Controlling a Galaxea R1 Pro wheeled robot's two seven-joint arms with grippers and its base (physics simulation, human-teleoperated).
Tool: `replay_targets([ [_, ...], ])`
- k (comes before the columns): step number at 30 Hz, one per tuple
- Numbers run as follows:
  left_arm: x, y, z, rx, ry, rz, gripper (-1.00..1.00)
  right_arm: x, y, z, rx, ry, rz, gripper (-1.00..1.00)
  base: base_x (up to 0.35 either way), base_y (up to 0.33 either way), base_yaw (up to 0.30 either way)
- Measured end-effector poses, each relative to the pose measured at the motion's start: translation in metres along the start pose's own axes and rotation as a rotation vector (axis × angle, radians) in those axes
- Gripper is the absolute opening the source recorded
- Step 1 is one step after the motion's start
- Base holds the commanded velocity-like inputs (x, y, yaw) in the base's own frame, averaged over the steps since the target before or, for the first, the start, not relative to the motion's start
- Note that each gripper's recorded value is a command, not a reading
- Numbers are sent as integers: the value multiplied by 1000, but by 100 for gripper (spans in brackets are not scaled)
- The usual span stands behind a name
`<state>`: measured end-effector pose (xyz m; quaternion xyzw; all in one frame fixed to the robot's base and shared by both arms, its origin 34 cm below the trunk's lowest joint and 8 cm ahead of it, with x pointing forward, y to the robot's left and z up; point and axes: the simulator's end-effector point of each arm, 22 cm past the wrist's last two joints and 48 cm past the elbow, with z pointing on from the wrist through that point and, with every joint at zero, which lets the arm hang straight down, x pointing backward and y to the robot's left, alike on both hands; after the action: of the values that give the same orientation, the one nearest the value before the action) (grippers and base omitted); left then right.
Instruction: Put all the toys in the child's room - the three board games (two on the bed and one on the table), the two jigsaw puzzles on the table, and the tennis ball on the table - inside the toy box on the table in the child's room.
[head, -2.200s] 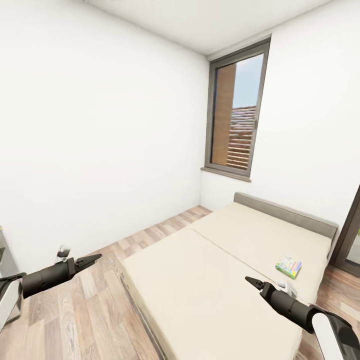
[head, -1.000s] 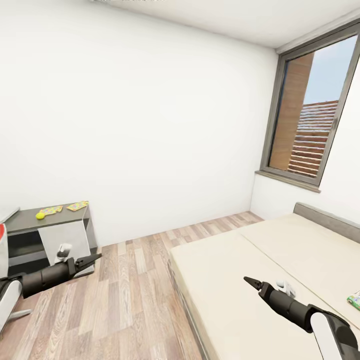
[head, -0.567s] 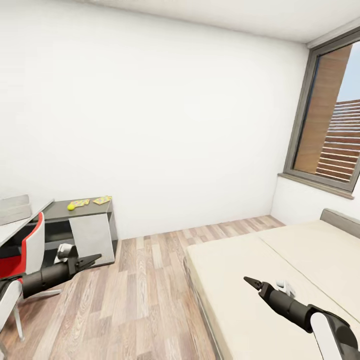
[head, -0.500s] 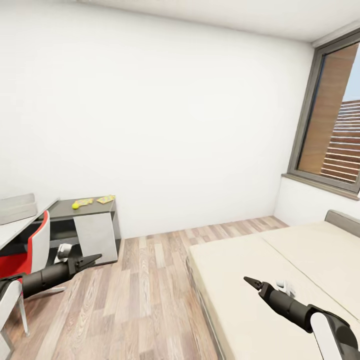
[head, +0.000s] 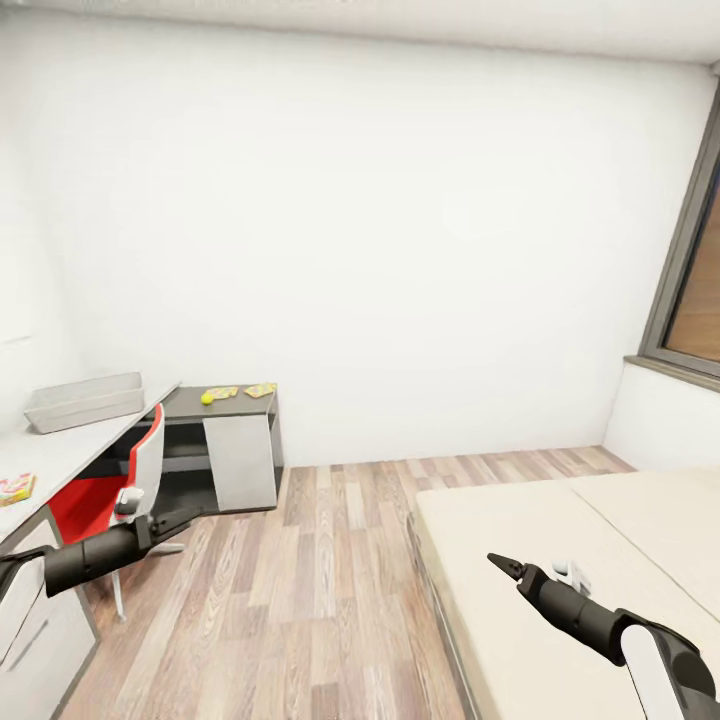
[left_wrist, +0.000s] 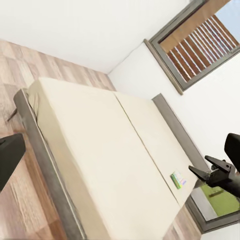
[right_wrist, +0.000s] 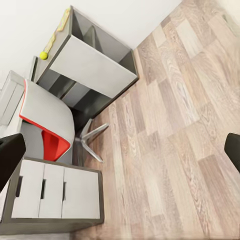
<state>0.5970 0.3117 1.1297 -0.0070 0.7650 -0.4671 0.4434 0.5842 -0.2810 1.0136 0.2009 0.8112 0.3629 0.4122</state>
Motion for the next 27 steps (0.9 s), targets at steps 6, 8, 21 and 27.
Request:
replay_targets([
  [6, 0, 0, 0, 0, 0, 0, 100, 0, 0, 0, 0, 0, -1, 100, -31, -11, 272],
  [8, 0, 0, 0, 0, 0, 0, 100, 0, 0, 0, 0, -1, 0, 100, -9, -3, 155],
  [21, 1, 2, 1, -2, 3, -4, 100, 1, -2, 1, 4, 4, 2, 100, -2, -1, 30],
  [27, 3, 5, 2, -5, 7, -9, 100, 3, -5, 2, 8, 9, 6, 100, -9, -50, 1],
])
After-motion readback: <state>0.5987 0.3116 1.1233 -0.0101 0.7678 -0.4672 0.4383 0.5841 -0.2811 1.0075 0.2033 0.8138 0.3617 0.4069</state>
